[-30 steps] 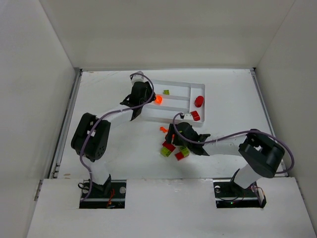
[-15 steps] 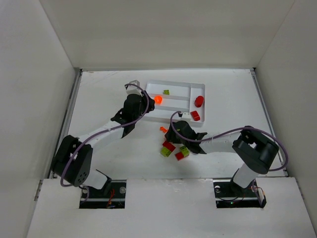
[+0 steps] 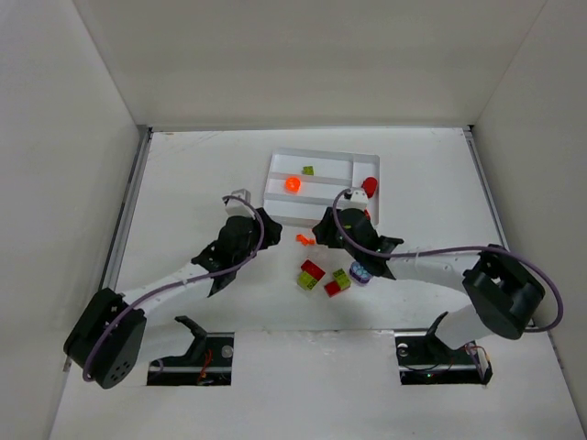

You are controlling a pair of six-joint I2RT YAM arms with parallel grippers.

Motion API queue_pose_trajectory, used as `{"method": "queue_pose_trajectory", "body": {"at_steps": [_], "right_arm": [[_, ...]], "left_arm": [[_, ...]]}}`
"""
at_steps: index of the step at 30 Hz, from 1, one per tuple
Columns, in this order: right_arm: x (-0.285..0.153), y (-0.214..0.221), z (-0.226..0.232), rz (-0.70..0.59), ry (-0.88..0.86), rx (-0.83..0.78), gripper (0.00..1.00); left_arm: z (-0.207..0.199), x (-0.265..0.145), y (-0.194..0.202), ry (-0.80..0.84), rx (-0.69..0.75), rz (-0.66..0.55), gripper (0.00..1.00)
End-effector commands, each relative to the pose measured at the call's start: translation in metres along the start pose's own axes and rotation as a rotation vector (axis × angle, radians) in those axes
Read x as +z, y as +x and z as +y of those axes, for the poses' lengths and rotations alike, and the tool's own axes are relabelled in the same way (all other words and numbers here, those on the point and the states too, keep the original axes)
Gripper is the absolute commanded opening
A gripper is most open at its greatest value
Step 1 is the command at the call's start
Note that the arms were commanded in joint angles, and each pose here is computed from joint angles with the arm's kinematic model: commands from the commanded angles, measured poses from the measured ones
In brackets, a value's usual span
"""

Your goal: Sort the legos into containers by color

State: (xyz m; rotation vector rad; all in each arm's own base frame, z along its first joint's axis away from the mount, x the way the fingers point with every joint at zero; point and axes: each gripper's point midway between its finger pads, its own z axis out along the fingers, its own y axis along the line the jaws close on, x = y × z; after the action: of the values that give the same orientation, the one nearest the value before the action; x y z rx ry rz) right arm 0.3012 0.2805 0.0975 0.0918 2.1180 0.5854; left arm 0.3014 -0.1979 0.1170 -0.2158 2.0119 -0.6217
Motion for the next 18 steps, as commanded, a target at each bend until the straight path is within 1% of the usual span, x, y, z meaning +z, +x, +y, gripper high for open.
{"method": "queue_pose_trajectory", "body": {"at_steps": [1,5,9,14,18], "right_arm": [[0.011,-0.054,0.011,-0.101,-0.022,-0.006,0.46],[0.046,-0.087,0.001,-0.129,0.029,-0.015,0.46],[0.08,-0.112,-0.01,-0.148,0.079,-0.018,0.46],[0.116,-0.12,-0.035,-0.13,0.16,-0.017,0.49],[0.131,-0.123,-0.04,-0.13,0.184,-0.007,0.5]], "left_arm": [[-0.009,-0.015,0.01,0.049,-0.034,-0.007,0.48],[-0.001,-0.03,0.033,0.049,-0.023,0.019,0.49],[0.006,-0.043,0.046,0.055,0.015,0.039,0.51],[0.018,-0.047,0.052,0.058,0.016,0.02,0.52],[0.012,-0.047,0.05,0.095,-0.003,-0.009,0.52]]}}
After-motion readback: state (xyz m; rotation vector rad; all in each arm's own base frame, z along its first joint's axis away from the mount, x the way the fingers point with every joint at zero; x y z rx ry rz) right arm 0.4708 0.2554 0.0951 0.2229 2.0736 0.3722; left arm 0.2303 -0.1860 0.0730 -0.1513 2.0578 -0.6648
